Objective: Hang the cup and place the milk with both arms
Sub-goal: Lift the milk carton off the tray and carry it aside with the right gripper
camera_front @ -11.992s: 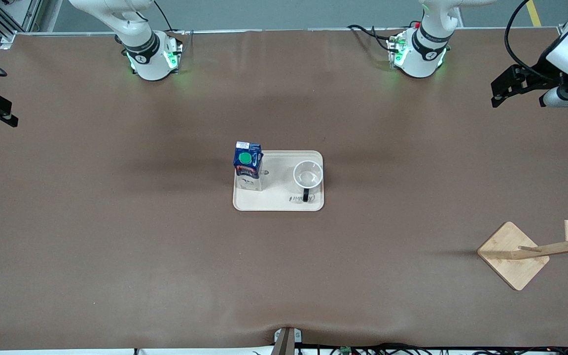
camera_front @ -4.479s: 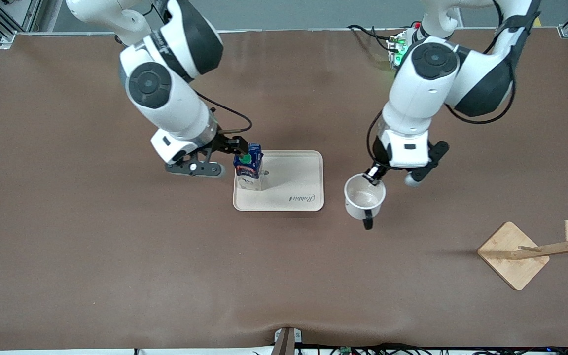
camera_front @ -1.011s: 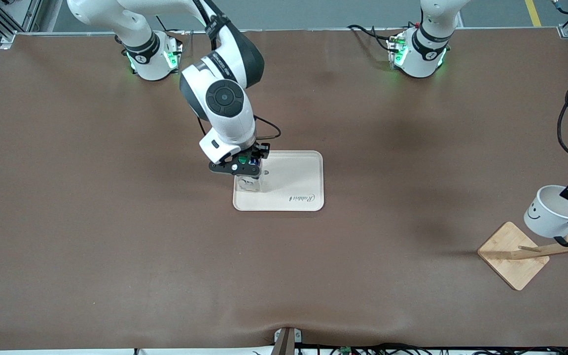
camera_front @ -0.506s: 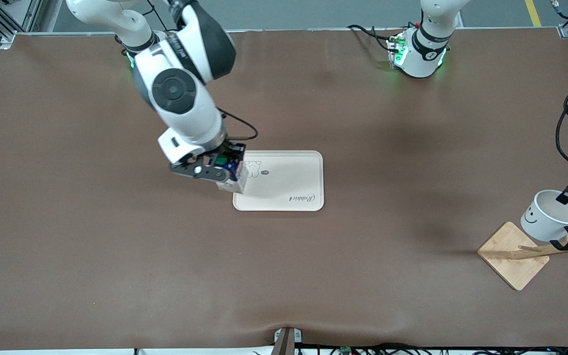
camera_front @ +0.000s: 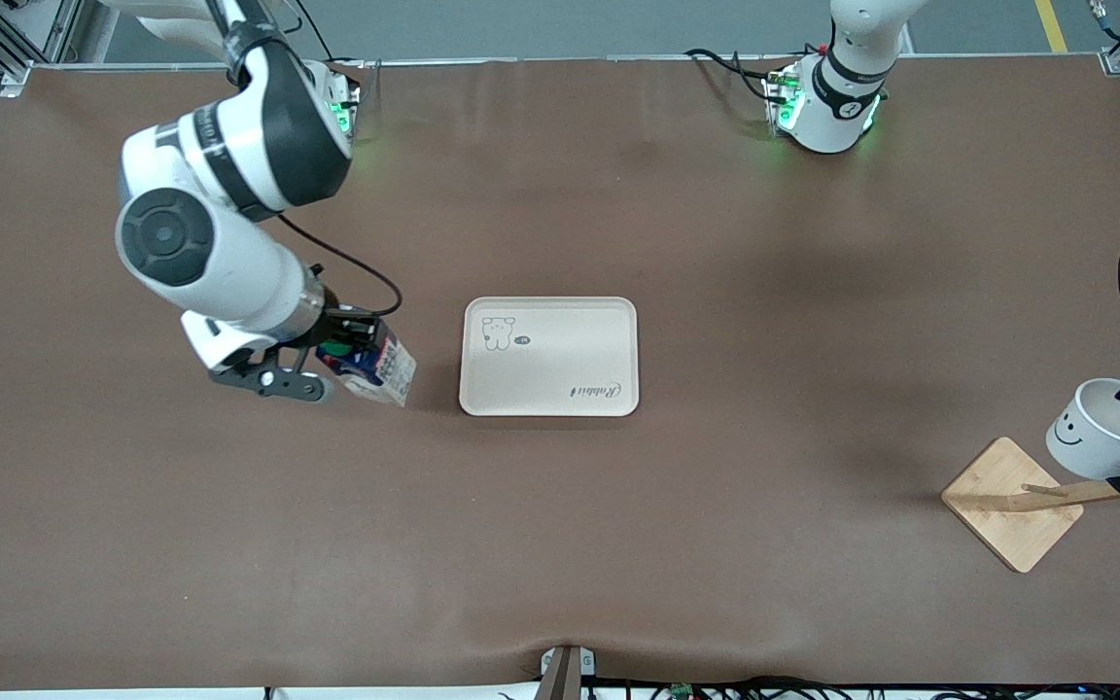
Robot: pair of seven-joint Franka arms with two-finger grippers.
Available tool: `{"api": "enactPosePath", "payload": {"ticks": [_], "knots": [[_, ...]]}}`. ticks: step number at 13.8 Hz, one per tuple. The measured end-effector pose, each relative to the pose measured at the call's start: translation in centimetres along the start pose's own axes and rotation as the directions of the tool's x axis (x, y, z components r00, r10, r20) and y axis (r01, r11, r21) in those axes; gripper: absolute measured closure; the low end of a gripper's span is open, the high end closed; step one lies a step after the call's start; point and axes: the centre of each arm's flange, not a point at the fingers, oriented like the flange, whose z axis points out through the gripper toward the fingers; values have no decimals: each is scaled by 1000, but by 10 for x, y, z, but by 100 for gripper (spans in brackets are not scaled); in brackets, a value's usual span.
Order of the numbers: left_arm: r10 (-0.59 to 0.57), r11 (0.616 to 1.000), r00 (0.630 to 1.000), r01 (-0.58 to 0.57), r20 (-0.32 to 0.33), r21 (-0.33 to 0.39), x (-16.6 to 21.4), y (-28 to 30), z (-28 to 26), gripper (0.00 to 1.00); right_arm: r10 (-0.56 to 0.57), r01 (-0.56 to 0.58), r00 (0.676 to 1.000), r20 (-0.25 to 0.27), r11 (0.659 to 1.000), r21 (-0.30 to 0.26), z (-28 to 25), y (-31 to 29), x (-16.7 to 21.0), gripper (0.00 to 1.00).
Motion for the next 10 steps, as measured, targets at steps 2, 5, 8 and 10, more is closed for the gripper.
{"api": "enactPosePath", "payload": {"ticks": [2, 5, 8, 10], "knots": [[-7, 1000, 1000, 7, 7, 1, 2, -4, 5, 93, 5, -5, 1000, 9, 1000, 2, 2, 30, 16, 35], [-18, 1000, 1000, 18, 10, 2, 7, -10, 9, 93, -1, 1, 1000, 25, 1000, -8, 10, 68, 33, 35], [-23, 1000, 1000, 23, 8, -2, 12, -11, 9, 76, -21, 22, 999, 41, 1000, -19, 18, 99, 44, 35], [-25, 1000, 1000, 25, 4, -8, 17, -10, 9, 54, -44, 45, 997, 60, 999, -16, 26, 128, 53, 35]]}}
